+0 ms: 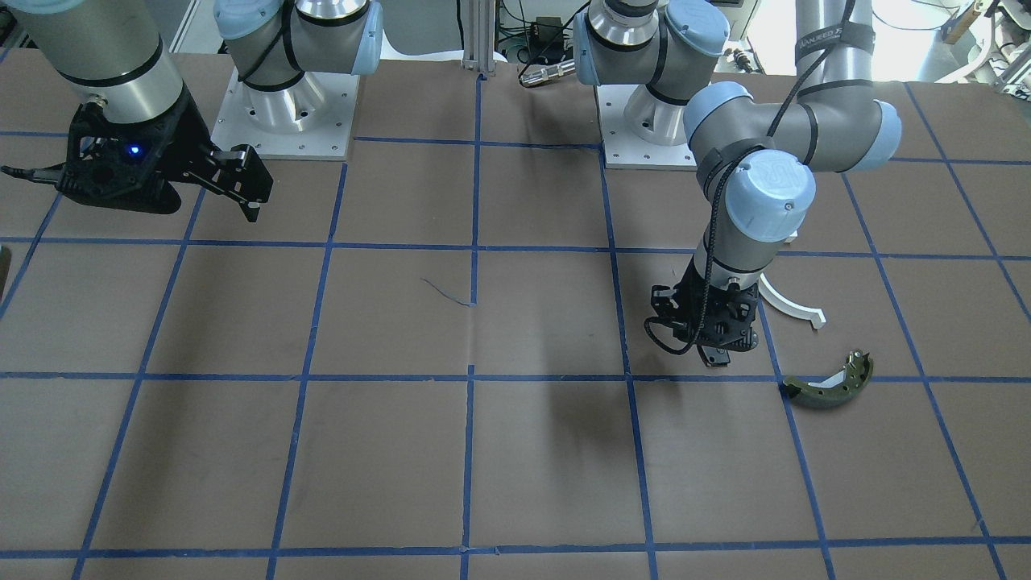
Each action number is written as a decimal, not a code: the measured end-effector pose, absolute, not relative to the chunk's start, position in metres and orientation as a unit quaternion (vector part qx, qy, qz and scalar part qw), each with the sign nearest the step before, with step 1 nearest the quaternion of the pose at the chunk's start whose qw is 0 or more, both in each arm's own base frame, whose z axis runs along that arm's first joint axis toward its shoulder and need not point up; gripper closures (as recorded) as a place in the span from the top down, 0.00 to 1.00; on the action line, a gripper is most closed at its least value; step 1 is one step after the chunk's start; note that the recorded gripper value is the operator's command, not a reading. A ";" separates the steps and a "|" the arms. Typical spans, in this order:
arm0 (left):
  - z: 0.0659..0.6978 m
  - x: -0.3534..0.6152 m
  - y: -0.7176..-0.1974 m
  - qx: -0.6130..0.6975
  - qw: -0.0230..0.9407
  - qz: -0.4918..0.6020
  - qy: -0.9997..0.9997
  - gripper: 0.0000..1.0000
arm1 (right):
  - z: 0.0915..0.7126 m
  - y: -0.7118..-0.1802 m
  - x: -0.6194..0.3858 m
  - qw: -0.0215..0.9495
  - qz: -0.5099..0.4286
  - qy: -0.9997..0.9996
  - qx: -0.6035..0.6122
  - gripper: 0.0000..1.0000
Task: Place bearing gear from tray to pile
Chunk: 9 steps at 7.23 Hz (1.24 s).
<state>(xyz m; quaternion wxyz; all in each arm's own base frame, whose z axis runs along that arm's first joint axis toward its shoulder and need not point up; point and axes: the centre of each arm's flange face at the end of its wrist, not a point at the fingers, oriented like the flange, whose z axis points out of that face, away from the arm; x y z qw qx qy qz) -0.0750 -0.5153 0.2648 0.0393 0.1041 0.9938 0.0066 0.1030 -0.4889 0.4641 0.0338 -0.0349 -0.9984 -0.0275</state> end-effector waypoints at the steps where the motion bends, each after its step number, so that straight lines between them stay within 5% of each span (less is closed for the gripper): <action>1: 0.269 -0.064 -0.505 0.099 0.049 0.008 0.994 0.10 | 0.465 -0.489 0.103 0.033 -0.026 -0.998 -0.035 1.00; 3: 0.267 -0.029 -0.488 0.069 0.060 0.020 0.996 0.01 | 0.464 -0.489 0.103 0.034 -0.027 -0.998 -0.035 1.00; 9: 0.212 0.053 -0.451 0.035 0.015 0.065 0.997 0.00 | 0.460 -0.489 0.104 0.033 -0.033 -0.998 -0.035 1.00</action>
